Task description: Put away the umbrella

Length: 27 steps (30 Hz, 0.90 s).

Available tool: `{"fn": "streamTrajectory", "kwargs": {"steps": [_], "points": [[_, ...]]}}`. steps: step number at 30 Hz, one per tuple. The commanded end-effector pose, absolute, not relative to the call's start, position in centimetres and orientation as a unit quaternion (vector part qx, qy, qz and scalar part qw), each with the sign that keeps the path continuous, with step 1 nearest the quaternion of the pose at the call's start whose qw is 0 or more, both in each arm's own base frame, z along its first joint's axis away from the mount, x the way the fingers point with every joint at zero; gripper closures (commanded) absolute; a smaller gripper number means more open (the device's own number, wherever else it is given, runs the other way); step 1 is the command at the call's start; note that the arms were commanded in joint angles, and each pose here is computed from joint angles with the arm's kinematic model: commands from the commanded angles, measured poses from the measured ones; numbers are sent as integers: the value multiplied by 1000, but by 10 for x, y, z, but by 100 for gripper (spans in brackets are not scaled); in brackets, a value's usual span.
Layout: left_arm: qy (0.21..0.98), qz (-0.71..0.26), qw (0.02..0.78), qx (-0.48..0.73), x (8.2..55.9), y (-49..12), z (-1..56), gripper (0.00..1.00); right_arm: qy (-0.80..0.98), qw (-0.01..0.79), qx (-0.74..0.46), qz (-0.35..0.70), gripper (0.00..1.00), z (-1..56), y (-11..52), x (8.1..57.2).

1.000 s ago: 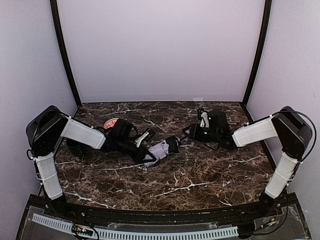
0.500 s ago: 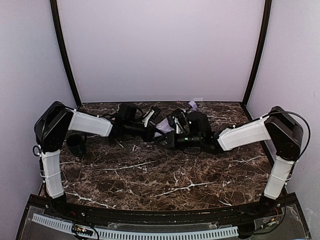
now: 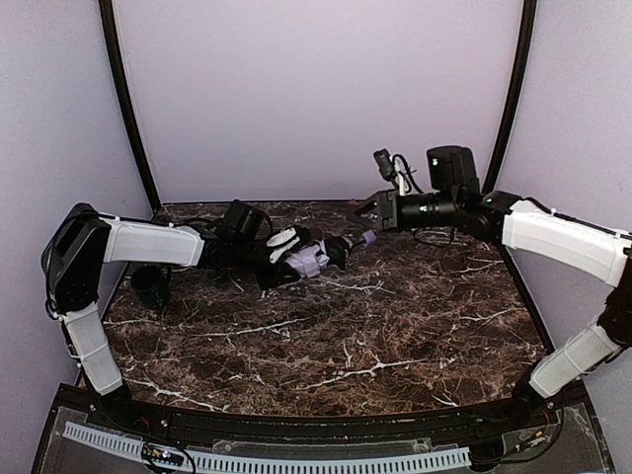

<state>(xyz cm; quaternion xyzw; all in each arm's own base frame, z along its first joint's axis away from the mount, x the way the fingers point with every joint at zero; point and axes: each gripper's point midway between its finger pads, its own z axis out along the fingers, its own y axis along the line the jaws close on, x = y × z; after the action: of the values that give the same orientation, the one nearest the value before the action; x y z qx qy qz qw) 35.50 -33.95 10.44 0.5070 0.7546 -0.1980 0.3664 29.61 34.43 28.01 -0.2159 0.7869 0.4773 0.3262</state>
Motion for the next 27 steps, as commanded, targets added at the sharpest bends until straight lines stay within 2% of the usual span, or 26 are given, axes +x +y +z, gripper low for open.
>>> {"fn": "streamTrajectory", "kwargs": {"steps": [1, 5, 7, 9, 10, 14, 17, 23, 27], "points": [[670, -32, 424, 609, 365, -315, 145, 100, 814, 315, -288, 394, 64, 292, 318, 279], [519, 54, 424, 740, 329, -326, 165, 100, 840, 318, -318, 303, 41, 271, 307, 300], [435, 115, 430, 783, 312, -330, 171, 100, 831, 299, -349, 313, 28, 269, 321, 304], [366, 172, 444, 800, 300, -333, 180, 100, 820, 267, -379, 335, 6, 260, 342, 304], [346, 195, 451, 799, 298, -334, 182, 100, 815, 258, -396, 336, 1, 258, 351, 301], [316, 259, 448, 795, 303, -331, 184, 100, 749, 237, -515, 344, 0, 250, 388, 259], [310, 282, 435, 797, 306, -330, 181, 100, 729, 222, -551, 341, 0, 235, 396, 240], [293, 274, 461, 792, 298, -341, 189, 100, 743, 185, -548, 338, 2, 188, 408, 240], [291, 274, 462, 792, 296, -344, 189, 100, 756, 217, -531, 315, 1, 175, 423, 262]]}}
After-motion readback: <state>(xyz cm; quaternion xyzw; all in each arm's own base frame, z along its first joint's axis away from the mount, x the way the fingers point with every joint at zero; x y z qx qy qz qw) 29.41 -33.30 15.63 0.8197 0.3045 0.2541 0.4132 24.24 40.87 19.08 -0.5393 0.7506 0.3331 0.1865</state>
